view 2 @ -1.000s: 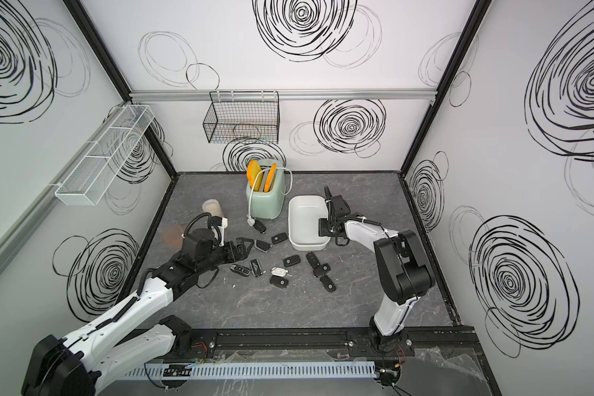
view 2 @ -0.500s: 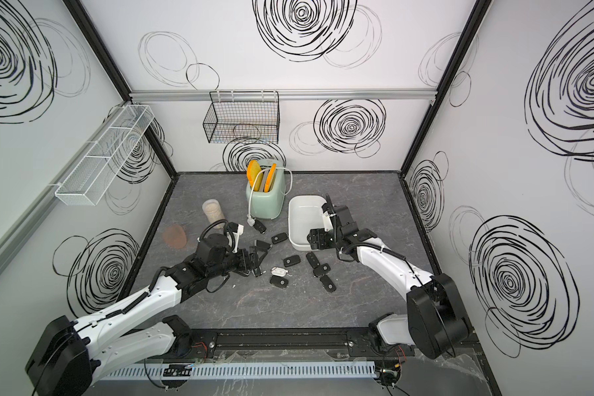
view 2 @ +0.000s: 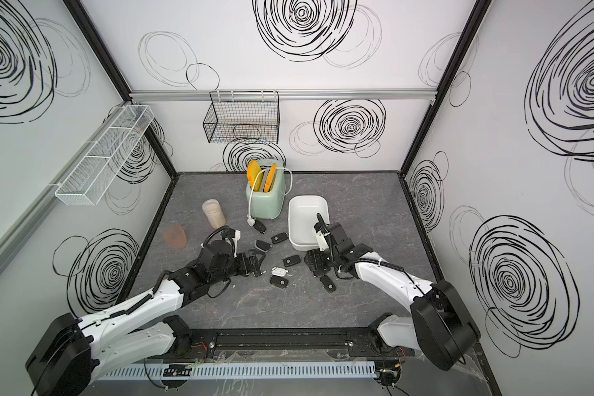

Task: Place the car key into the storage box
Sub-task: Pick up the car key from the center of the board.

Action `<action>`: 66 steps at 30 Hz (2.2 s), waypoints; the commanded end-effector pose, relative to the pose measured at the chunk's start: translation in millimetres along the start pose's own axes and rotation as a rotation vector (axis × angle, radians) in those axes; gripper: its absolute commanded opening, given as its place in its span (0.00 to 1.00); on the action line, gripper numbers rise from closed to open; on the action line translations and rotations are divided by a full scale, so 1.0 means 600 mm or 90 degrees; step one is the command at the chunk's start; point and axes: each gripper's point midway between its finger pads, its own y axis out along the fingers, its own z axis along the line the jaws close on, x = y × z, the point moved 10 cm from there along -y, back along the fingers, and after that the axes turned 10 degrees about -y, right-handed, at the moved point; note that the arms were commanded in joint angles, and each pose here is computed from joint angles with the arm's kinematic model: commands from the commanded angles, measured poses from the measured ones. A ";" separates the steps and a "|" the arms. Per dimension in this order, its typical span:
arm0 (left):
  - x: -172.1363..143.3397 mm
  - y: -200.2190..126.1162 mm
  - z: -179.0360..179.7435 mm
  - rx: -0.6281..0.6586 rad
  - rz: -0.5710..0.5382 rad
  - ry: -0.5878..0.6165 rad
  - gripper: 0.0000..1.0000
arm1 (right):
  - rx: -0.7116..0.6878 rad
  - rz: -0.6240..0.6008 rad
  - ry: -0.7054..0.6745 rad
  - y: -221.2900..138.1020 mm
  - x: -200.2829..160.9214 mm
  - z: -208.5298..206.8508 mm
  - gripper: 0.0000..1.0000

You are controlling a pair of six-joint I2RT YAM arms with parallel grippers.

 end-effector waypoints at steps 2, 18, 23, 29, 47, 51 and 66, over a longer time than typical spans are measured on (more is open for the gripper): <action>0.009 -0.001 0.000 0.005 -0.038 -0.018 0.98 | 0.008 0.034 -0.027 0.026 0.003 -0.001 0.72; 0.013 -0.003 0.023 0.018 -0.042 -0.030 0.98 | -0.053 0.080 -0.059 0.071 0.013 -0.016 0.54; 0.014 -0.005 0.029 0.018 -0.042 -0.034 0.98 | -0.061 0.089 -0.065 0.080 0.014 -0.015 0.52; 0.015 -0.009 0.036 0.018 -0.045 -0.041 0.98 | -0.078 0.111 -0.075 0.094 0.009 -0.011 0.46; 0.021 -0.023 0.050 0.013 -0.062 -0.056 0.98 | -0.083 0.130 -0.109 0.107 0.016 0.020 0.24; 0.024 -0.024 0.050 0.012 -0.067 -0.055 0.98 | -0.012 0.086 -0.100 0.083 0.037 0.041 0.24; 0.041 -0.017 0.033 -0.009 -0.068 -0.044 0.98 | -0.008 -0.092 -0.029 -0.005 0.147 0.031 0.26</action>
